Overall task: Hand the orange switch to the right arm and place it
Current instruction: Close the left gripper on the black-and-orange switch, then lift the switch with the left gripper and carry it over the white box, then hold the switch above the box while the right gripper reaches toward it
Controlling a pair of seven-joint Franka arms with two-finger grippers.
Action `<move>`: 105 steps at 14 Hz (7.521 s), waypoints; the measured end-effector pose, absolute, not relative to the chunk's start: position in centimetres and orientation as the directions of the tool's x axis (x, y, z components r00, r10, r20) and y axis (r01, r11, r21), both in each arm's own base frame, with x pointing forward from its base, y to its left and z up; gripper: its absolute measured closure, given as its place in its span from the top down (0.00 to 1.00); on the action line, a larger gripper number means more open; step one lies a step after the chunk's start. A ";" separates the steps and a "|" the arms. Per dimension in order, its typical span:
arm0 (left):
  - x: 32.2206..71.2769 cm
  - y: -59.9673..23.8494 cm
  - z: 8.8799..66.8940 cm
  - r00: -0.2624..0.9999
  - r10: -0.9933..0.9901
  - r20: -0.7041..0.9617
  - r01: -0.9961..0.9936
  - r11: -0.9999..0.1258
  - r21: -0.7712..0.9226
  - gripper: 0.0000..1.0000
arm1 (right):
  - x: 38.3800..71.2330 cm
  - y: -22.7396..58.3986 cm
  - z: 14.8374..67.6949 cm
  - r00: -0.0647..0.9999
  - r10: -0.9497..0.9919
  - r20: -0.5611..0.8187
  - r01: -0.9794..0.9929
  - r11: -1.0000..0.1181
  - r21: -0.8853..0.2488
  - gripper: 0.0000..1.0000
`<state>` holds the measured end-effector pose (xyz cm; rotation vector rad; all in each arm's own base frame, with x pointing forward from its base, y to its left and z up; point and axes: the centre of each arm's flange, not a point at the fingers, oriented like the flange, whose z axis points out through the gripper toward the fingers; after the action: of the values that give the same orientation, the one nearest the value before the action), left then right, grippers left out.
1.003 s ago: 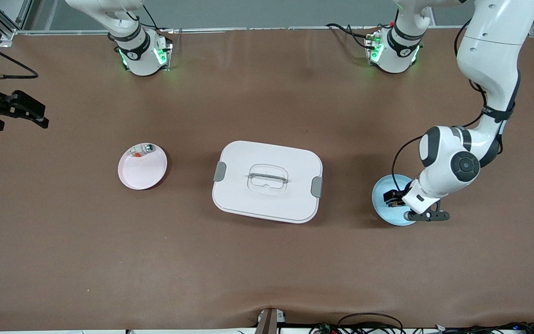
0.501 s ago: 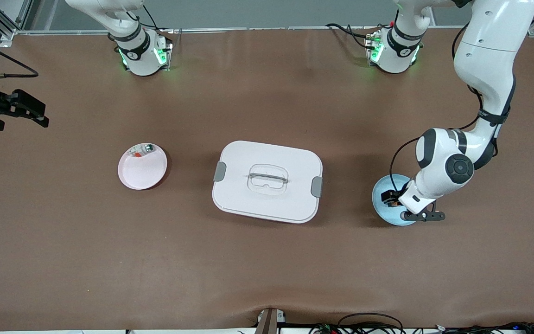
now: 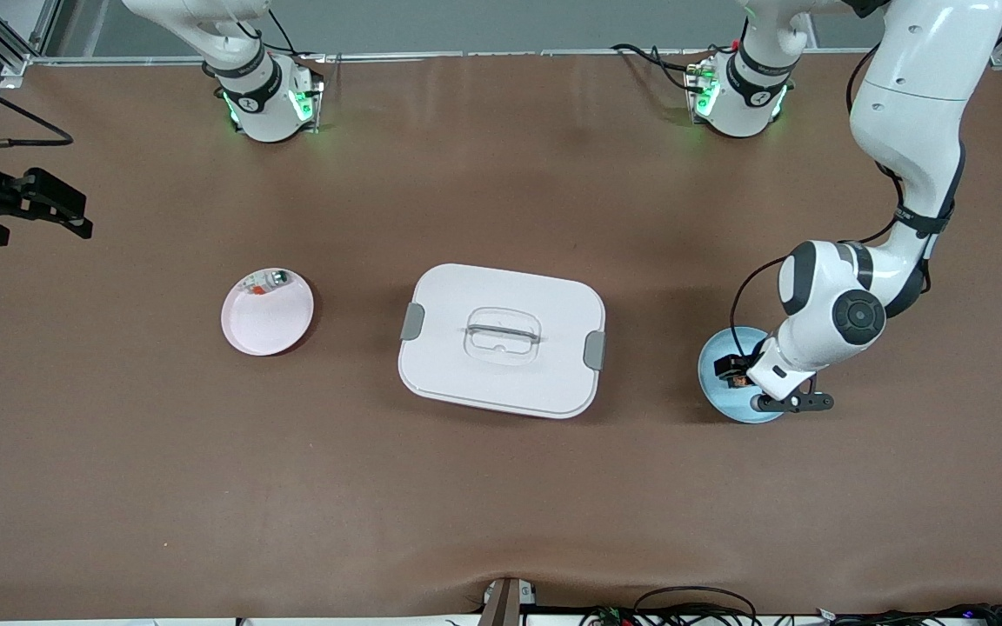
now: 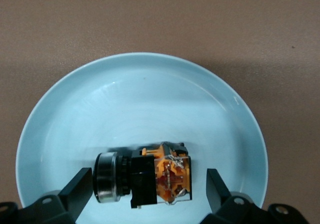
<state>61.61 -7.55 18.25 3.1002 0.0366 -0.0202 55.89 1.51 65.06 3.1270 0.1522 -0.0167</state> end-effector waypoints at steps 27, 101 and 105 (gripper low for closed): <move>64.8 -7.4 29.3 0.999 0.027 0.042 0.026 -0.999 0.034 0.73 | 55.4 -0.1 65.5 0.998 0.056 0.010 0.056 -0.995 -0.079 1.00; 56.0 -45.2 52.7 0.236 0.857 -0.458 0.970 -0.181 0.163 0.73 | 52.1 34.6 47.9 0.951 -0.305 0.040 -0.121 -0.489 -0.864 1.00; 56.0 -45.2 52.7 0.237 0.857 -0.458 0.970 -0.181 0.163 0.73 | 52.5 36.3 47.5 0.948 -0.314 0.044 -0.122 -0.489 -0.864 1.00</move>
<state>55.99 -45.18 52.66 2.1013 1.6750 -0.3680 52.48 36.35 47.45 4.0929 -0.6068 0.4682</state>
